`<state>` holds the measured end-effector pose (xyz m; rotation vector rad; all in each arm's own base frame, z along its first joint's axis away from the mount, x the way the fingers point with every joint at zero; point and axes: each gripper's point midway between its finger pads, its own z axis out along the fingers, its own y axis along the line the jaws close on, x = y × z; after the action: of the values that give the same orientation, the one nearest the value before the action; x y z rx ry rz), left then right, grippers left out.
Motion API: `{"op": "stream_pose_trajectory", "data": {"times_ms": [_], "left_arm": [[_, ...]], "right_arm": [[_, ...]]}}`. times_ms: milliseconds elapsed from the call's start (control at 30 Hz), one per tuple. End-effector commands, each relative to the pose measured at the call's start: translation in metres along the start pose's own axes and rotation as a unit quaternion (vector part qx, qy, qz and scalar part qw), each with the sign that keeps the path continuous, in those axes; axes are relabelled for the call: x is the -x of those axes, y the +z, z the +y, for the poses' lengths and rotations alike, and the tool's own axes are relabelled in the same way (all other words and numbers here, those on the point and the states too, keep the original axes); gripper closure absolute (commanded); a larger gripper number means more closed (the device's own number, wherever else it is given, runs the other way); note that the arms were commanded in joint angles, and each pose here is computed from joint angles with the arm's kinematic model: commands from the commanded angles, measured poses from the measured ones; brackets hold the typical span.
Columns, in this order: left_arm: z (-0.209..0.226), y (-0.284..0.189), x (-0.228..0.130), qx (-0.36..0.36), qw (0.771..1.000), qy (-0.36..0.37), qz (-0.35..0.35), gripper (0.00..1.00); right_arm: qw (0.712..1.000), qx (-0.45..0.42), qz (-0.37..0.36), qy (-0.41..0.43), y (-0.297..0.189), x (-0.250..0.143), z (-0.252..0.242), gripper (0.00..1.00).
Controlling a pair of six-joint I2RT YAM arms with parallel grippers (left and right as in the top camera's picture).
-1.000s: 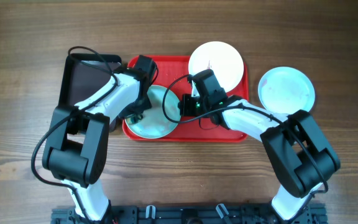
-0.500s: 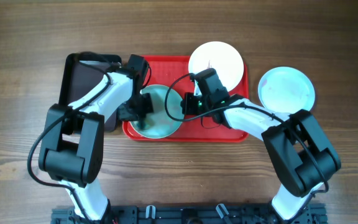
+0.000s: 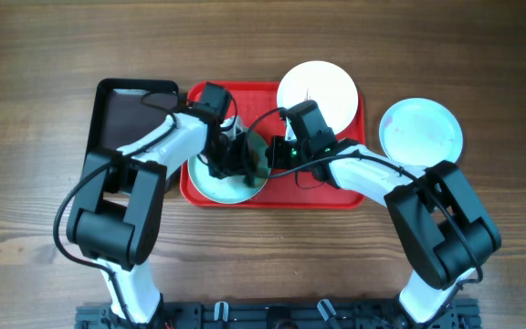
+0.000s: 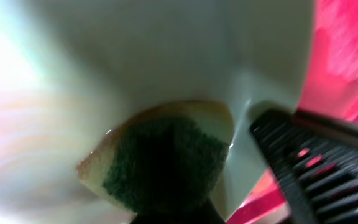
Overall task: Clean dirty plates on tray and stack at the side
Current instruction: 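Continue wiping the plate surface with the sponge in circular strokes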
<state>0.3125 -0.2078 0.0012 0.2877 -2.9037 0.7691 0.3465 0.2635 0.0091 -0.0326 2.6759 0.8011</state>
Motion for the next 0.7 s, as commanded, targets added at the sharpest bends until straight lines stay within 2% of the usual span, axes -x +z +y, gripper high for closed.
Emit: {"op": "stream_pose_trajectory", "data": {"times_ms": [0, 67, 300, 500, 667], "left_arm": [[0.057, 0.023, 0.011, 0.143, 0.983, -0.093, -0.064, 0.96], [0.065, 0.020, 0.018, 0.170, 0.975, -0.110, -0.094, 0.96], [0.067, 0.013, 0.033, 0.193, 0.967, -0.102, -0.133, 0.96], [0.075, -0.010, 0.058, 0.244, 0.943, -0.103, -0.203, 0.96], [0.074, -0.028, 0.059, 0.274, 0.933, -0.110, -0.204, 0.96]], "right_arm": [[1.000, -0.015, 0.008, 0.007, 0.006, -0.006, -0.009, 0.96], [1.000, -0.015, 0.008, 0.007, 0.006, -0.006, -0.009, 0.96], [1.000, -0.015, 0.008, 0.007, 0.006, -0.005, -0.009, 0.96], [1.000, -0.015, 0.008, 0.007, 0.006, -0.005, -0.009, 0.96], [1.000, -0.015, 0.008, 0.007, 0.006, -0.005, -0.009, 0.96]]}}
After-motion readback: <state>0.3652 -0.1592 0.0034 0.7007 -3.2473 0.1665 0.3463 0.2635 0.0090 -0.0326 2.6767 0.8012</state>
